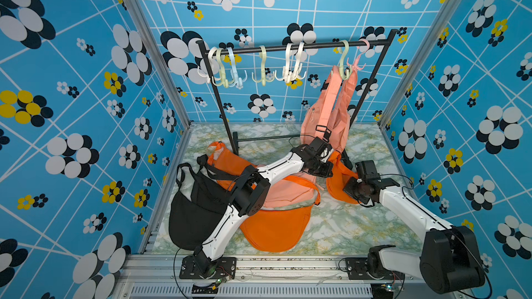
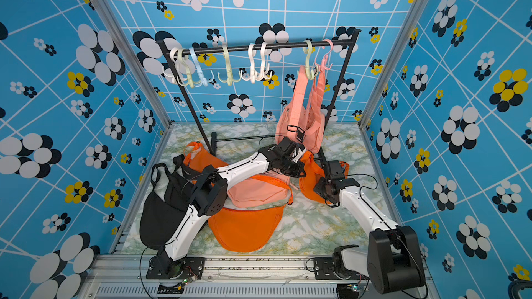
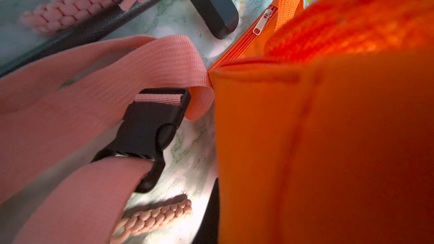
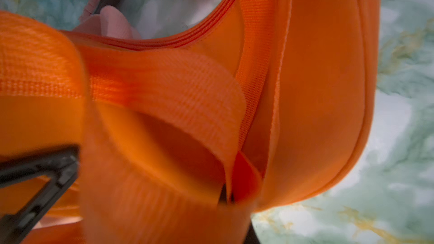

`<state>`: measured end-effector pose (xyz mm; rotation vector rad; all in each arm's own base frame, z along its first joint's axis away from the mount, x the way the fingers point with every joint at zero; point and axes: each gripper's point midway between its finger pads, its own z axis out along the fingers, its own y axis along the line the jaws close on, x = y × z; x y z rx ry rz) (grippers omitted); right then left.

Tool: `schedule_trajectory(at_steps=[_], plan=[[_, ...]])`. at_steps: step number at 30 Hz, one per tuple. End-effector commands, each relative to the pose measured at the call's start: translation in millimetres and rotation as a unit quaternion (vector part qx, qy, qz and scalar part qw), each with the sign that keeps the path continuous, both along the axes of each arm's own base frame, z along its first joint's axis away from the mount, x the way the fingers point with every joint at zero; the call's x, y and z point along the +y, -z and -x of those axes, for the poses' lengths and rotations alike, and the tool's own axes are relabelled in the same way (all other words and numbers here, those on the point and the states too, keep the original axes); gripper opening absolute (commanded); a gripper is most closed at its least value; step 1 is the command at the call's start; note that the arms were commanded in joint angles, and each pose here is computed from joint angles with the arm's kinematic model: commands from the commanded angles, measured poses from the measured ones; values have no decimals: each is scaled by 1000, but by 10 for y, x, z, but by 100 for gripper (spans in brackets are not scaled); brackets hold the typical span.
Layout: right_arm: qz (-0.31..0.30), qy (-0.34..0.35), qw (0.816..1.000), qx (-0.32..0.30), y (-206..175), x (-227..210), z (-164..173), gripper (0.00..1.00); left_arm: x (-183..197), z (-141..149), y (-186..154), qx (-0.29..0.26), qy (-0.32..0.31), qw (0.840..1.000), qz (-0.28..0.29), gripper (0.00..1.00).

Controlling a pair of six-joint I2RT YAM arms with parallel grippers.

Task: Take the bag off the hook
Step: Place the bag at the center of the board.

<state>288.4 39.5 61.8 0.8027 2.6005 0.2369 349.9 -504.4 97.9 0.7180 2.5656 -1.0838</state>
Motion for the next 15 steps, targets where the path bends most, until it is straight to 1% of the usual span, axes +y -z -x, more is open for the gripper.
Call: schedule_trajectory(at_steps=[1, 5, 7, 12, 14, 15], plan=[[-21, 18, 999, -17, 80, -5, -125, 0, -29, 17, 134, -2, -3, 1000, -11, 0], [-36, 56, 998, -23, 210, -142, -233, 0, -28, 43, 220, 8, -1, 1000, -15, 0], [-46, 69, 996, -26, 272, -181, -287, 0, -32, 52, 233, 12, 1, 1000, -15, 3], [-48, 78, 996, -23, 379, -234, -402, 0, -8, 56, 201, 9, 0, 1000, -17, 6], [-49, 80, 995, -23, 417, -236, -450, 0, 4, 58, 160, 6, -2, 1000, -17, 12], [-55, 79, 995, -20, 438, -224, -475, 0, 10, 68, 128, 5, -1, 1000, -16, 18]])
